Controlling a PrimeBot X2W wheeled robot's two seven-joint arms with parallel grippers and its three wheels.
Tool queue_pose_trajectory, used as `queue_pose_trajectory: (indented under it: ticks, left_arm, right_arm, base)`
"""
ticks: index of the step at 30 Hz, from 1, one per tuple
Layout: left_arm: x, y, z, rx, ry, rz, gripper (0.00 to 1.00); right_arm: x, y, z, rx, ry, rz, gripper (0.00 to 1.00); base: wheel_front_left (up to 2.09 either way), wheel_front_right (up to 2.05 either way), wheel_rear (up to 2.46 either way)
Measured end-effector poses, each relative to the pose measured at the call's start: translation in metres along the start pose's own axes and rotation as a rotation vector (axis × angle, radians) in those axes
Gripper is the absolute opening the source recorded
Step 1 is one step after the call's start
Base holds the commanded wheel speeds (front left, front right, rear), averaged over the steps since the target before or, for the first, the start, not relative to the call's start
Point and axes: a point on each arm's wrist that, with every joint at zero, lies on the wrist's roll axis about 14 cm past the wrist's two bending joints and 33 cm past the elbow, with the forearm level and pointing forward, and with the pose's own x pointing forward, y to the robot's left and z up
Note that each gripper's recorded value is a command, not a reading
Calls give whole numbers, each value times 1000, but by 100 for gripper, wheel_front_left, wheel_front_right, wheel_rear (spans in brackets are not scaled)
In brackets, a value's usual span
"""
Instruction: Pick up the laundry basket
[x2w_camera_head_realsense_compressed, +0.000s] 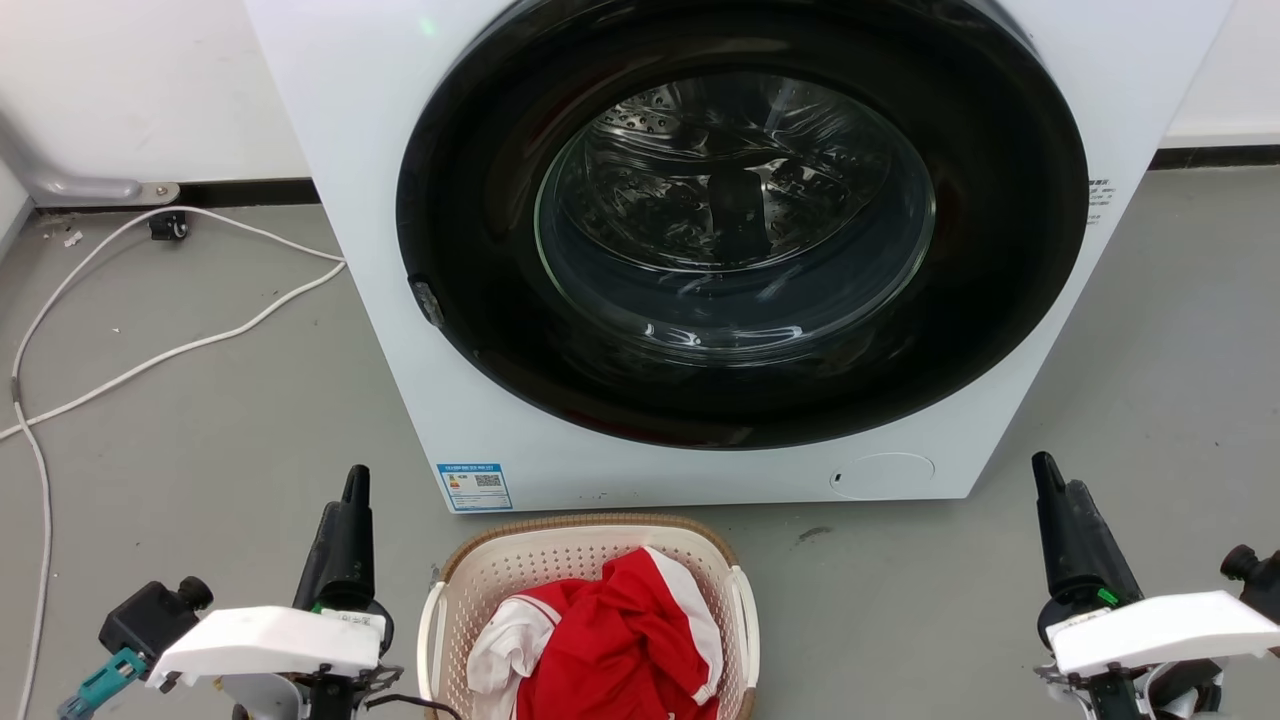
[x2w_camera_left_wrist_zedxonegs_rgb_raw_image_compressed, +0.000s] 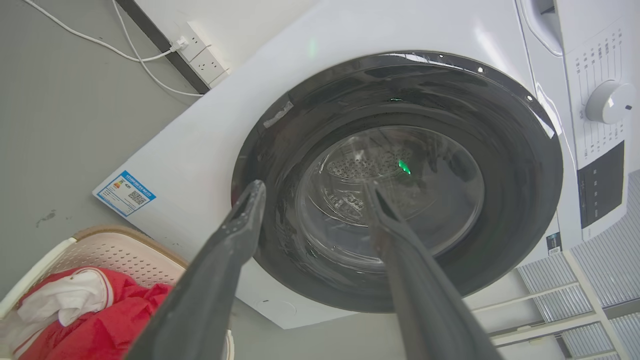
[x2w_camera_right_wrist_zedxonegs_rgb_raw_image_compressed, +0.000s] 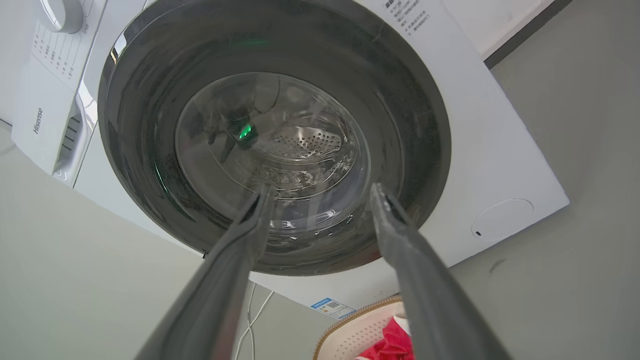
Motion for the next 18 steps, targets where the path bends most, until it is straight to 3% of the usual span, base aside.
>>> queue_pose_trajectory:
  ticks: [18]
  left_arm:
    - [-5,-8,1,258,-23,-35,100]
  right_arm:
    - [-5,10,-2,-293,-12,42,100]
  base:
    - [0,0,0]
